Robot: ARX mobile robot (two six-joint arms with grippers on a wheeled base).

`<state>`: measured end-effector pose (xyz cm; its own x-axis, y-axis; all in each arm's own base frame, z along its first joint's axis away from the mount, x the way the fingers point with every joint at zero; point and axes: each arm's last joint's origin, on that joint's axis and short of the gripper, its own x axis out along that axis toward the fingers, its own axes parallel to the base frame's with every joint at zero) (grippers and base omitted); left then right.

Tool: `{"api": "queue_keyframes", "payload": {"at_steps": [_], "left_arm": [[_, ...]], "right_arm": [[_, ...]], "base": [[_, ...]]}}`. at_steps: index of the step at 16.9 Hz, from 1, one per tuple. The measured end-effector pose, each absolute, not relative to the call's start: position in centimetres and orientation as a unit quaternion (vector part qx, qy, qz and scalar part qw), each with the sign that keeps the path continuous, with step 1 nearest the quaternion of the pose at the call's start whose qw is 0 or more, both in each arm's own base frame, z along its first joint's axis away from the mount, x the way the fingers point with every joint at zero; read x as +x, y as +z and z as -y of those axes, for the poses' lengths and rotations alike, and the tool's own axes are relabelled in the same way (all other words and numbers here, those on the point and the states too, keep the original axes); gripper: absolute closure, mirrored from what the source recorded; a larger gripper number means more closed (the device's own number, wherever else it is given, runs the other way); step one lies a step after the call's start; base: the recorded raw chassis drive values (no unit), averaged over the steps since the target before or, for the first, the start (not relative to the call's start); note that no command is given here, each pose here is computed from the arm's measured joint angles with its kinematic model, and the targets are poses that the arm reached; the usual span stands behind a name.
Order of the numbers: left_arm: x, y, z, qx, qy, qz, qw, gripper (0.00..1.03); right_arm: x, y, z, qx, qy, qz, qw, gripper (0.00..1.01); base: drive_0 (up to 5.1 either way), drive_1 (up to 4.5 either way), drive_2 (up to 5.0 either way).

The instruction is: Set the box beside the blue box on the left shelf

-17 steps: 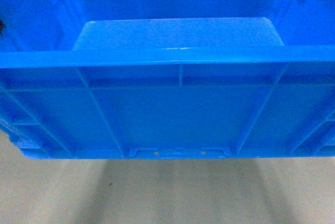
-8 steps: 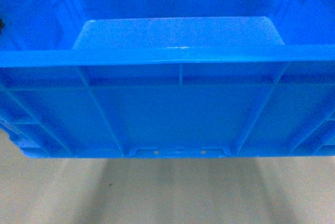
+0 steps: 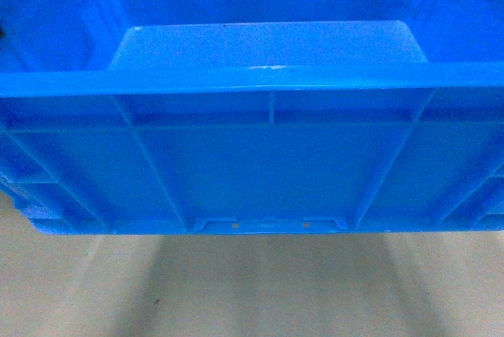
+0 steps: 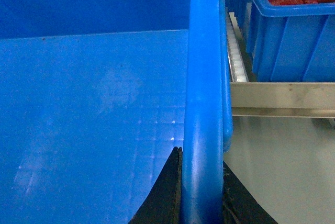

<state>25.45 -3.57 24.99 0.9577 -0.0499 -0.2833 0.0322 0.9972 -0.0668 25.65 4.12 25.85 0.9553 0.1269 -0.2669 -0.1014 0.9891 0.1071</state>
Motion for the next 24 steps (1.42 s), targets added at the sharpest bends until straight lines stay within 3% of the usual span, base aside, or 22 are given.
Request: {"api": "queue_keyframes", "payload": {"at_steps": [24], "left_arm": [[25.46,25.0,3.6,-0.031,-0.021,-0.143,0.989,0.97]], "right_arm": [[25.66,25.87,-4.13,0.046,0.058,-0.137,0.988,0.93]], "base": [[0.1,4.3,-4.2]]}}
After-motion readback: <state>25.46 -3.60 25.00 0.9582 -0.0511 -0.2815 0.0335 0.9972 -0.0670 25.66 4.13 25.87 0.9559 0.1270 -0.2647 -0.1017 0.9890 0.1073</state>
